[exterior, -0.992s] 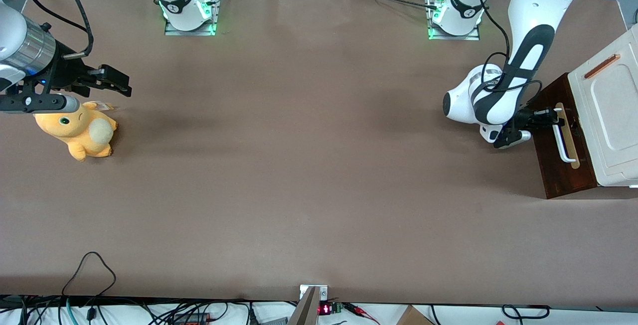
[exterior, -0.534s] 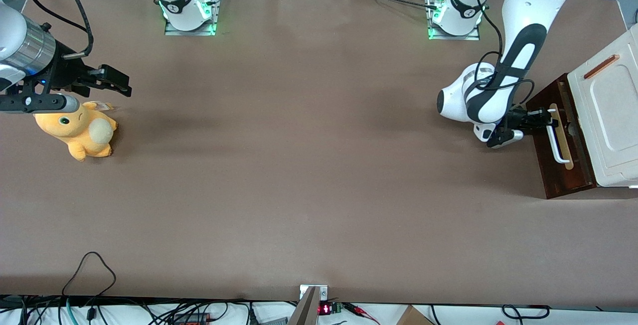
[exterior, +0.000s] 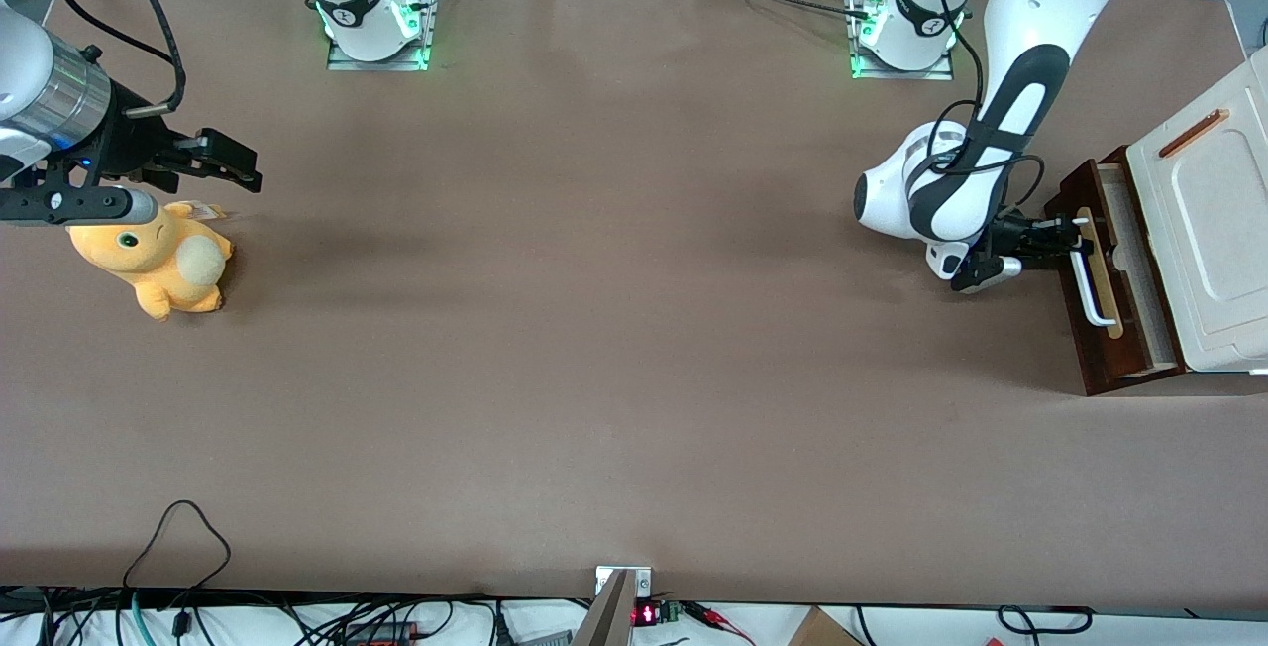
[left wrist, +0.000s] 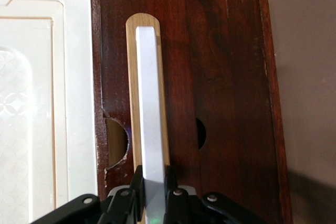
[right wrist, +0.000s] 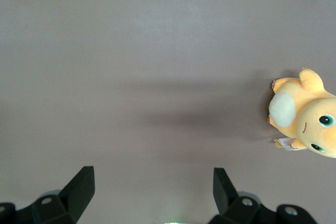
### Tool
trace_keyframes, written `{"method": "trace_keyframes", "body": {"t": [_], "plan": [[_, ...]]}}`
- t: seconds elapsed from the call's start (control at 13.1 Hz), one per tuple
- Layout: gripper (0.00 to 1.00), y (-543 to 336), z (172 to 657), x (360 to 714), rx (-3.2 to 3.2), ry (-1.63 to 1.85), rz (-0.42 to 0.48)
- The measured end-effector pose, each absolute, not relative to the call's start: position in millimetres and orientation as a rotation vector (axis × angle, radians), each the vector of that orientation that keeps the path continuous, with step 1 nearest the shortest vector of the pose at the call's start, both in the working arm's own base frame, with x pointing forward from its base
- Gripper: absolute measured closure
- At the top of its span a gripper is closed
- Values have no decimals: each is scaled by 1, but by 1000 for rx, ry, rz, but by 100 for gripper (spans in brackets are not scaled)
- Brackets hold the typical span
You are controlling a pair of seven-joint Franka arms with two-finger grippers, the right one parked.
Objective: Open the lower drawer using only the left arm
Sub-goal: 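Pull the handle outward with the left gripper, sliding the drawer open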
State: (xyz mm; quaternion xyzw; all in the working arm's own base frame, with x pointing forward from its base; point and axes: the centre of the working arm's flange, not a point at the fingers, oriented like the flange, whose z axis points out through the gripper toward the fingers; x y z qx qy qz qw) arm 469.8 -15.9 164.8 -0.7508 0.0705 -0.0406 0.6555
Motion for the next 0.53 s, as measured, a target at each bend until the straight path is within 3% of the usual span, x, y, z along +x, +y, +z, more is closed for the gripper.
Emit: {"method": "trace_keyframes", "body": {"t": [0.53], "plan": [[81, -52, 169, 471, -1742, 160, -113]]}}
